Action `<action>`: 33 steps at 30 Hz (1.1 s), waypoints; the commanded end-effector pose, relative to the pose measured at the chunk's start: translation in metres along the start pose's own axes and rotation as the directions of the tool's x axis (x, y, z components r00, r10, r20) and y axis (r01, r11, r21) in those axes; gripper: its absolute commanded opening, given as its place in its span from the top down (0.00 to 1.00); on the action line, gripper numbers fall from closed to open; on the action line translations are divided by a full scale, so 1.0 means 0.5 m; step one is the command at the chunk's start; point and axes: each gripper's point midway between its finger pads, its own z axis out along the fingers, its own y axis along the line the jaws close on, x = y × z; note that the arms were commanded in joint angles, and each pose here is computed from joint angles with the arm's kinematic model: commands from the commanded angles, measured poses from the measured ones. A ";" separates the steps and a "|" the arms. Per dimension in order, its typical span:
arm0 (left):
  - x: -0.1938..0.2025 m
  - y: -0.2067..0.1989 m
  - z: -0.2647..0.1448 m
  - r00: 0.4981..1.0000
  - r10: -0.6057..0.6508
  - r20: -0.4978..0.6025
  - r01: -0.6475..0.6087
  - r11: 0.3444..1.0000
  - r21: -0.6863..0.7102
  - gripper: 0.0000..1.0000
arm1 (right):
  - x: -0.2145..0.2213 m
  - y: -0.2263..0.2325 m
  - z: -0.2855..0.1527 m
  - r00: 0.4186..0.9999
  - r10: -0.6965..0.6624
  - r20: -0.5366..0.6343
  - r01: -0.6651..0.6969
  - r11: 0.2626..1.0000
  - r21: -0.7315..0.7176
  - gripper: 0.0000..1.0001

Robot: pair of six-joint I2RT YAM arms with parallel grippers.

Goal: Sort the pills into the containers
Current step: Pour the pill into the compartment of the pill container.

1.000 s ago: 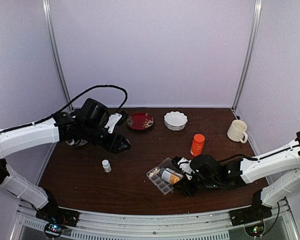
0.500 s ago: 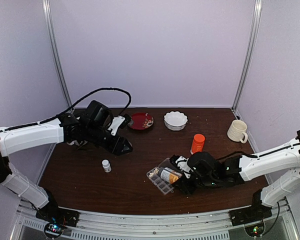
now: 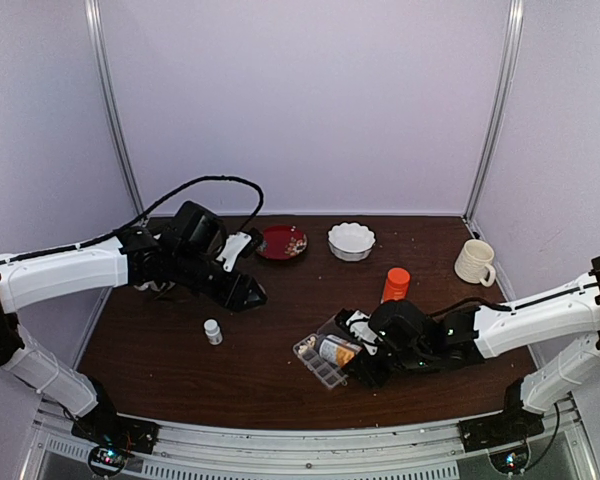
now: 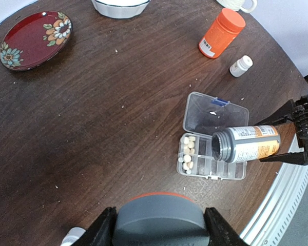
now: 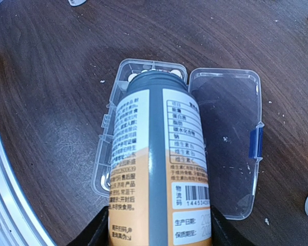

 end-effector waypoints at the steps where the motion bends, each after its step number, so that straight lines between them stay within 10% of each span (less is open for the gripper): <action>1: -0.015 -0.010 0.005 0.999 0.017 0.031 -0.018 1.000 0.022 1.00 | -0.023 -0.010 -0.006 1.000 0.000 0.019 -0.001 0.999 0.035 1.00; 33: -0.015 -0.017 0.012 1.000 0.017 0.017 -0.017 0.999 0.040 1.00 | -0.033 -0.027 -0.009 0.993 -0.092 -0.072 0.099 0.990 0.104 1.00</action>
